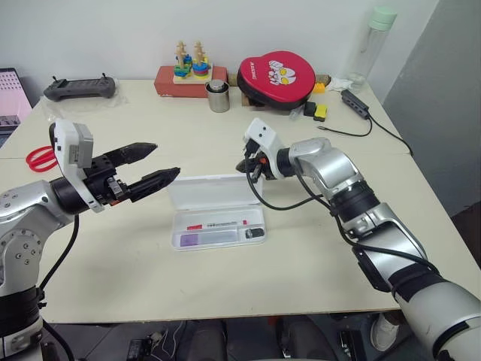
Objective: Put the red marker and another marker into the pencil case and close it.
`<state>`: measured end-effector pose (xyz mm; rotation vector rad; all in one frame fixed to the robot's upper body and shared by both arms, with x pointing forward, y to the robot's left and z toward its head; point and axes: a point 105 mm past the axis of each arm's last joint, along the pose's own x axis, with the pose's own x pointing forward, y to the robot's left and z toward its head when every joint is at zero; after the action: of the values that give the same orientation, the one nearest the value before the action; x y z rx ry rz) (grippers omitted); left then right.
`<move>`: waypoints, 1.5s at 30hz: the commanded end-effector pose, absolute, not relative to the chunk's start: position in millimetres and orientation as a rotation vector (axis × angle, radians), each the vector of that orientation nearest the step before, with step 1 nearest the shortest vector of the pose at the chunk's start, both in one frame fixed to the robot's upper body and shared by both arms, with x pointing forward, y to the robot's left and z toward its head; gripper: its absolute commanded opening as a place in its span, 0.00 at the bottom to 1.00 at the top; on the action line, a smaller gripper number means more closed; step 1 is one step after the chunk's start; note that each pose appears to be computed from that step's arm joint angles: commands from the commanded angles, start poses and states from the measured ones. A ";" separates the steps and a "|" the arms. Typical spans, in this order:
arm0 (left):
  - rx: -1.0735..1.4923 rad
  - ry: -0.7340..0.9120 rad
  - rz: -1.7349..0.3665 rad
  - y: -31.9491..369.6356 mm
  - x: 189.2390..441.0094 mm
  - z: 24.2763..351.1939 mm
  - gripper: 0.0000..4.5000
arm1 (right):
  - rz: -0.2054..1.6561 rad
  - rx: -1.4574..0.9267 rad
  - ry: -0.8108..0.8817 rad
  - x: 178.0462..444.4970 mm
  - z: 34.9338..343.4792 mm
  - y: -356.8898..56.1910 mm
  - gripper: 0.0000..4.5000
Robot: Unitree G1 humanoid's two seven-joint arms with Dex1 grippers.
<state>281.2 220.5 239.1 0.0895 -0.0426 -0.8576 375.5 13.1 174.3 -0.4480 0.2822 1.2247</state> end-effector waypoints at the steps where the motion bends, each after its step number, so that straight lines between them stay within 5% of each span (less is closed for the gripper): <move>1: 0.124 -0.053 -0.896 217.9 272.7 247.2 1.00 | 1.358 -0.490 0.221 346.9 185.6 19.6 0.01; 7: 0.179 0.084 -1.005 211.7 262.0 225.0 1.00 | 1.441 -0.558 0.325 311.7 139.4 18.6 0.01; 13: 0.204 0.094 -1.018 212.9 266.2 225.4 1.00 | 1.346 -0.649 0.439 314.3 92.9 10.8 0.01; 21: 0.190 0.031 -0.883 213.6 296.1 228.5 1.00 | 1.188 -0.304 0.227 336.8 160.3 -15.6 0.01; 31: 0.278 0.084 -0.467 270.9 356.8 200.0 1.00 | 0.896 -0.165 0.182 353.0 194.7 -107.2 0.46; 42: 0.326 0.150 -0.436 306.8 346.6 203.4 1.00 | 0.806 -0.175 0.215 343.2 199.9 -149.3 1.00; 45: 0.308 0.167 -0.442 313.4 337.3 203.1 1.00 | 0.811 -0.196 0.239 341.0 195.5 -155.5 1.00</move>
<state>343.6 312.2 186.3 0.3035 0.2116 -0.4312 345.6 -154.4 186.0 -0.1779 0.2760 0.7918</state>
